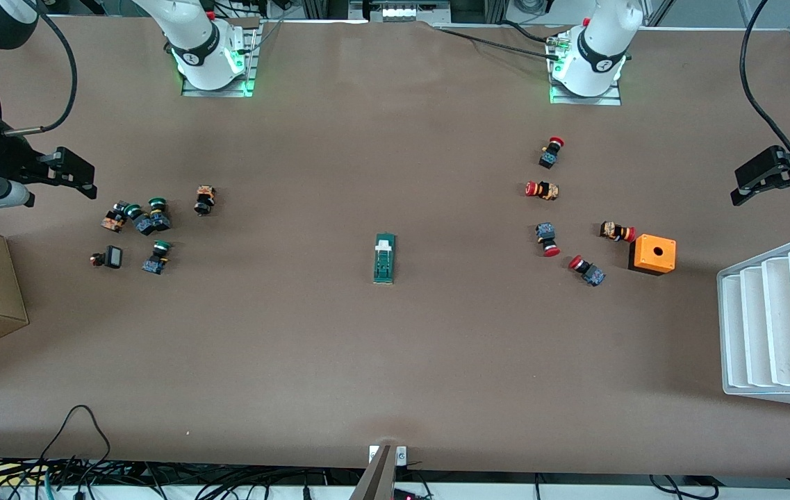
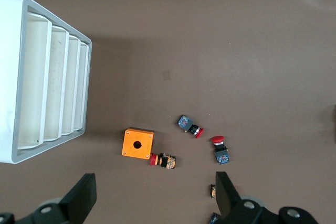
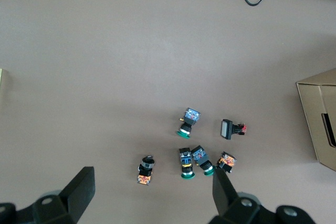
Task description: Close load switch with both arms
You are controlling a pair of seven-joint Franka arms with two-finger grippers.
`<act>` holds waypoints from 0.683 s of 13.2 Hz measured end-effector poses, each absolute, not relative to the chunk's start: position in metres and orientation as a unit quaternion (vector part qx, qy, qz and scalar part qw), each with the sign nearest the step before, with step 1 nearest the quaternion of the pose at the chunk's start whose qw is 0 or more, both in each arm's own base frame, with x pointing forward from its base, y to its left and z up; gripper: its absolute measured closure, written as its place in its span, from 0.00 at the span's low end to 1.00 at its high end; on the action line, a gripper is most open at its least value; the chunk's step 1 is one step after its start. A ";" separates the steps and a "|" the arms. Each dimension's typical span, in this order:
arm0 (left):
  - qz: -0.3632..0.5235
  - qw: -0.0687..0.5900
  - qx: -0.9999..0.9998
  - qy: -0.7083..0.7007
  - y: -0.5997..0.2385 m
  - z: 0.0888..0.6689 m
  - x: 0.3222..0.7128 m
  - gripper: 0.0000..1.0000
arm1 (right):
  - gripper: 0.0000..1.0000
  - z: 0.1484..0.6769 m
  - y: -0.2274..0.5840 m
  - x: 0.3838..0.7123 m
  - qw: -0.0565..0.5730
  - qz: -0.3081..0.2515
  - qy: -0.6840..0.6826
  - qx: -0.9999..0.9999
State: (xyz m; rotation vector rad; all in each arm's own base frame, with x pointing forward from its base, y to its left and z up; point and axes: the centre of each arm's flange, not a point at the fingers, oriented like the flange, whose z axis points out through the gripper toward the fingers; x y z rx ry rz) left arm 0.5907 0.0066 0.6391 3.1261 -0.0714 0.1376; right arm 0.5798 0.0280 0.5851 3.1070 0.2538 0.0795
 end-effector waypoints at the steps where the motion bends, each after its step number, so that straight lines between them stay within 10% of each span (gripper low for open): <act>1: 0.043 0.006 0.999 -0.023 0.007 0.638 0.591 0.00 | 0.00 0.585 0.028 0.580 0.012 0.025 0.081 0.996; 9: 0.024 0.007 0.999 -0.024 0.006 0.643 0.584 0.00 | 0.00 0.585 0.027 0.580 0.015 0.025 0.082 0.996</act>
